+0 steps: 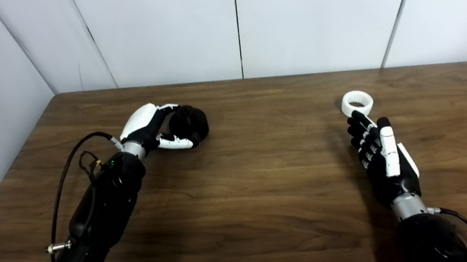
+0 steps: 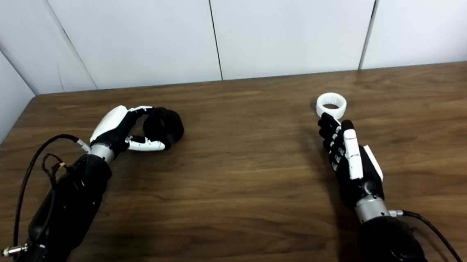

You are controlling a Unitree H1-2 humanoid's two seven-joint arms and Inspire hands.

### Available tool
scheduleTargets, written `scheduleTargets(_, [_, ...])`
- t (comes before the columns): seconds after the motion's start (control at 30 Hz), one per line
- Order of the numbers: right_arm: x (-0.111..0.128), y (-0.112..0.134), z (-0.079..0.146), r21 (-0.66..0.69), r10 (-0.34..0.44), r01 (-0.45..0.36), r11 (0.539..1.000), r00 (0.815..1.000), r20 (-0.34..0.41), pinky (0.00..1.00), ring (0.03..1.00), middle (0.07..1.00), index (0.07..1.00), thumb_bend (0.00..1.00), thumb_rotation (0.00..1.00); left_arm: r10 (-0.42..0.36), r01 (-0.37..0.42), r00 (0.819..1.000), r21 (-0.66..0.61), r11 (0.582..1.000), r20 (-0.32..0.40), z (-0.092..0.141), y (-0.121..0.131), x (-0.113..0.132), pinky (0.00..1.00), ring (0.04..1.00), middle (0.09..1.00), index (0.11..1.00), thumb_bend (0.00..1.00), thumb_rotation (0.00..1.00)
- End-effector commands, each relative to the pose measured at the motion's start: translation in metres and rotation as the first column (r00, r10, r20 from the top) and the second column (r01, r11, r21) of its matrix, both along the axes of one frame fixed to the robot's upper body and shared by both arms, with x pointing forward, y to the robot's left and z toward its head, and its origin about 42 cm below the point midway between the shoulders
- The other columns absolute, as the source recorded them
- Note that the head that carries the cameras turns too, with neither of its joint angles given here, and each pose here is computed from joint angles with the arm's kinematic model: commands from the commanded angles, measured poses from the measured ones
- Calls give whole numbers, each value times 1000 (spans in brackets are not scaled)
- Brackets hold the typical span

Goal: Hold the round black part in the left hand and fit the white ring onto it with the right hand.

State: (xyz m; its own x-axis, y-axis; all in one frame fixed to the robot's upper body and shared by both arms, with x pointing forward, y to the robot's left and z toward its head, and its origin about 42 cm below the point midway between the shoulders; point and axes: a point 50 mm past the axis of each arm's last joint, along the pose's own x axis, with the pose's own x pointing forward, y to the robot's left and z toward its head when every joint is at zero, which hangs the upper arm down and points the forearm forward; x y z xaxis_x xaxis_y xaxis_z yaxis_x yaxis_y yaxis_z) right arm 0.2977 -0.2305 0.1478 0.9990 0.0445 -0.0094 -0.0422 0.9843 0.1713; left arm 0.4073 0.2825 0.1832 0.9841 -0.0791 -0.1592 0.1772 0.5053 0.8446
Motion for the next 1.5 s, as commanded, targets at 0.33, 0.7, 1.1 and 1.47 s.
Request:
scheduleTargets(0.33, [6,3,20,5,11,-11,1000,995,95,1000,949,915,895,522,1000,-95,95,995,11,995,-3,-8,-23,-34,856,961,893,822,844,301])
scheduleTargets(0.7, [7,3,20,2,10,-11,1000,996,93,1000,953,919,896,521,1000,-193,193,981,-4,981,0,-20,-43,-79,843,953,890,820,847,300])
scheduleTargets(1.1, [8,5,20,3,7,-7,1000,996,89,1000,950,914,890,535,1000,-252,253,968,-37,967,17,-26,-60,-134,856,953,903,829,861,337])
scheduleTargets(1.47, [8,5,19,-4,17,-16,1000,996,89,1000,954,918,890,549,1000,-300,302,953,-49,952,30,-30,-72,-171,837,943,897,826,866,349])
